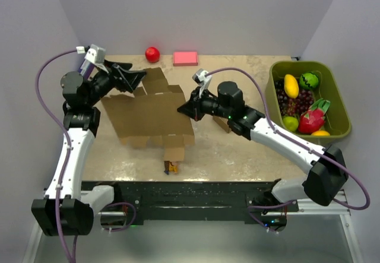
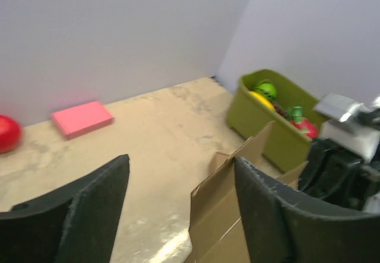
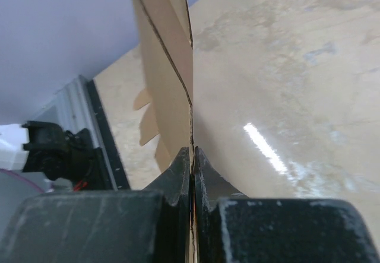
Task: Fold the paper box
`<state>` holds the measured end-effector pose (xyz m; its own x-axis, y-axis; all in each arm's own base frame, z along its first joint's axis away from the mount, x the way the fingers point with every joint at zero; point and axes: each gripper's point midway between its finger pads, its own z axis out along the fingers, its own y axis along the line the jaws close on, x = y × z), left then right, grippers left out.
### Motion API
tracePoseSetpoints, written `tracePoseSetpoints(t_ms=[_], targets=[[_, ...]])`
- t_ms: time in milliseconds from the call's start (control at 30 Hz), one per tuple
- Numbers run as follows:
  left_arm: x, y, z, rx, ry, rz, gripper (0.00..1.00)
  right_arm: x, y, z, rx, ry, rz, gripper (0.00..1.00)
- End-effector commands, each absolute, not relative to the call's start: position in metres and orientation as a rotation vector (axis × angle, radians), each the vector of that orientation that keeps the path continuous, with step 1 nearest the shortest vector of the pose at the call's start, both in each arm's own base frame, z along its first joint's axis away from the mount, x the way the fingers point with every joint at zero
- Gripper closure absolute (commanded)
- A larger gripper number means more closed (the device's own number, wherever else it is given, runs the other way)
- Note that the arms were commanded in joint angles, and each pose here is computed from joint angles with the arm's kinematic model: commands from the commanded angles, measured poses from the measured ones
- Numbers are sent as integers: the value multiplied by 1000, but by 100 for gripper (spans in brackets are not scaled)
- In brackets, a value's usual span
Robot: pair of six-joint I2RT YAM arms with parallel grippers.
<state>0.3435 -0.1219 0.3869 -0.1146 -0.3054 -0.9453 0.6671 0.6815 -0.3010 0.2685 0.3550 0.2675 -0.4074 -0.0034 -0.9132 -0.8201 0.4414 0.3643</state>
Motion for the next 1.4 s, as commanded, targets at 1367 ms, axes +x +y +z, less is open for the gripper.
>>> tracePoseSetpoints(t_ms=[1367], targets=[[296,-242,337,1051,1456,-671,42,273,331,290,-1123,1852,794,100]])
